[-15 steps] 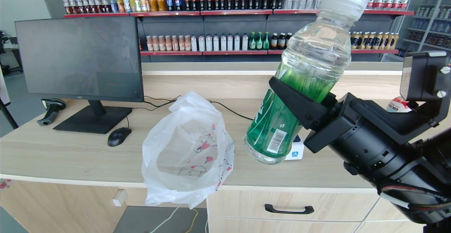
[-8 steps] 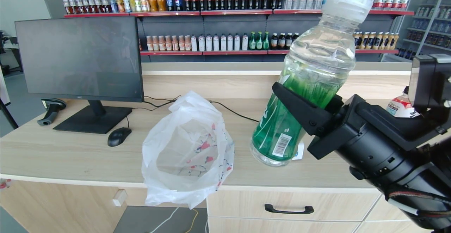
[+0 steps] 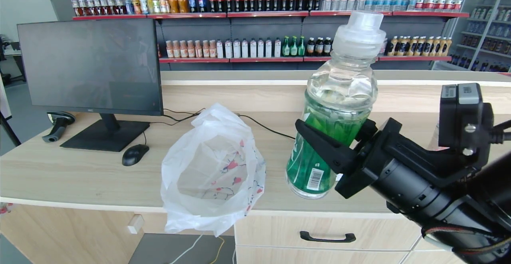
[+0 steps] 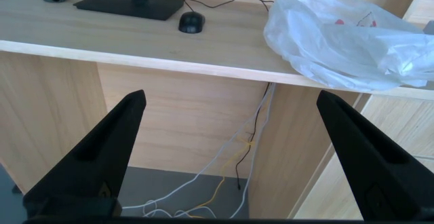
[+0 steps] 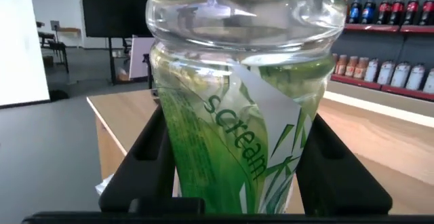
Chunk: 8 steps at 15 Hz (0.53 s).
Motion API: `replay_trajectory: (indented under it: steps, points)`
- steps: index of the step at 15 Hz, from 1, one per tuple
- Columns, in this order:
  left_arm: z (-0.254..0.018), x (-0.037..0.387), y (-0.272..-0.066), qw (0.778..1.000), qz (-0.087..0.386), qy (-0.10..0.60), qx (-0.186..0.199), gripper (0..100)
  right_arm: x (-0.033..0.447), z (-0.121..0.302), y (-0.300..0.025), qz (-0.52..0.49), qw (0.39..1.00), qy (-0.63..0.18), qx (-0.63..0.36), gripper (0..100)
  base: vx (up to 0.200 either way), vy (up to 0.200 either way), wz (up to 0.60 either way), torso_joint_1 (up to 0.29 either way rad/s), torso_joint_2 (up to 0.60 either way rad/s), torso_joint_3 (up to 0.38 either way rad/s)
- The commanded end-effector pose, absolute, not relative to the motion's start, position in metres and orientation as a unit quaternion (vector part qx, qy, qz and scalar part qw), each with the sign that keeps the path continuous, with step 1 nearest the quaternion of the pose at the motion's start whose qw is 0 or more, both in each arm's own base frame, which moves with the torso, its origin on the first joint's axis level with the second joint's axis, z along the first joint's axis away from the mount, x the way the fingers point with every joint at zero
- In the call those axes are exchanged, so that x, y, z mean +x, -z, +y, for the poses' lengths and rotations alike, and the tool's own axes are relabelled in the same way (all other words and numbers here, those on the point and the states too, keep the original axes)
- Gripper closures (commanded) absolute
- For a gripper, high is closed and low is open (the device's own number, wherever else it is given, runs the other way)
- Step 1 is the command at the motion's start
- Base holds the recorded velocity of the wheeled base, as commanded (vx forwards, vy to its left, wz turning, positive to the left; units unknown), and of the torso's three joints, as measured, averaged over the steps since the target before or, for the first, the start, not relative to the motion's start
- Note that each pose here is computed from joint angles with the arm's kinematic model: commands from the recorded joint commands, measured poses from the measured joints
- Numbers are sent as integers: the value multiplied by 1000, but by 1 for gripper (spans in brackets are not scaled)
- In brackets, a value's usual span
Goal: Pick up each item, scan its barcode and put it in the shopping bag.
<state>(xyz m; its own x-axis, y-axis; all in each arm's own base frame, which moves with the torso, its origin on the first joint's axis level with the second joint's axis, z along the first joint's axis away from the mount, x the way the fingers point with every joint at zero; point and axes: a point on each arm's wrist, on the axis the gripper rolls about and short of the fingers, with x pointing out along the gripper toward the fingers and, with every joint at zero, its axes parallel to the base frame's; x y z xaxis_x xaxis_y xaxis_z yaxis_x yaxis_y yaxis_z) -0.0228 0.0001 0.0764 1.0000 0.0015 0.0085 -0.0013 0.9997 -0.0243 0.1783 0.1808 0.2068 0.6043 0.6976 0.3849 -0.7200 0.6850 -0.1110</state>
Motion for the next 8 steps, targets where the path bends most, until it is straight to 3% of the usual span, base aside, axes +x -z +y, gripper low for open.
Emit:
replay_trajectory:
  steps: [1,8]
  points:
    - [0,-23,-76,1000,-5,-1,-12,0,192,189,-193,-204,901,-381,-39,100,0,0,0,0,0,0]
    - [0,-23,-76,1000,-5,-1,-12,0,235,212,-195,-290,875,-339,-188,100,0,0,0,0,0,0]
